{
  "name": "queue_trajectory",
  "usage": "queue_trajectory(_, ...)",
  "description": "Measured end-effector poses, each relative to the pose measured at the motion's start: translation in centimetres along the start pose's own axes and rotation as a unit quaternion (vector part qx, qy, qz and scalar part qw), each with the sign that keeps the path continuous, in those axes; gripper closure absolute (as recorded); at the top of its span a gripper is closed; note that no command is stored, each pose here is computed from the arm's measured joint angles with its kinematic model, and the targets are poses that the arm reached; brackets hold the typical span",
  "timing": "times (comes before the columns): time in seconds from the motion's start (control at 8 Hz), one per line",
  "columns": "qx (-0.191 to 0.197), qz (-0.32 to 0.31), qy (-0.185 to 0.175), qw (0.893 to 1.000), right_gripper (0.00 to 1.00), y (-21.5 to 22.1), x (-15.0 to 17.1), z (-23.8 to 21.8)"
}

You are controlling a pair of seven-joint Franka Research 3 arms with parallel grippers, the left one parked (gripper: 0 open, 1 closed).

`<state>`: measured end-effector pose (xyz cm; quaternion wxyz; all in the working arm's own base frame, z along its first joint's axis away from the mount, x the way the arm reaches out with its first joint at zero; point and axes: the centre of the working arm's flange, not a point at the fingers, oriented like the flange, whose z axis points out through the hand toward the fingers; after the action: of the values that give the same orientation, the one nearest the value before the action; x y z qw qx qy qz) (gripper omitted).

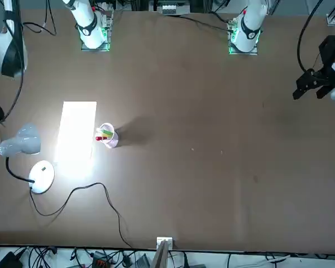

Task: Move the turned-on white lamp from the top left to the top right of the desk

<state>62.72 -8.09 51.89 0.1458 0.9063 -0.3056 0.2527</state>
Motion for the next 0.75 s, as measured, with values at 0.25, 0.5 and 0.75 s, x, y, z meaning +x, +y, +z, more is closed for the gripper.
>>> queue_trajectory(0.25, 0.009, -0.043, -0.111, 0.993, 0.00, 0.9, 1.3, -3.2)
queue_trajectory(0.5, 0.030, -0.103, -0.192, 0.975, 0.00, 1.7, 1.1, -4.9)
queue_trajectory(0.75, 0.073, -0.151, -0.266, 0.949, 0.00, 1.8, -0.5, -4.8)
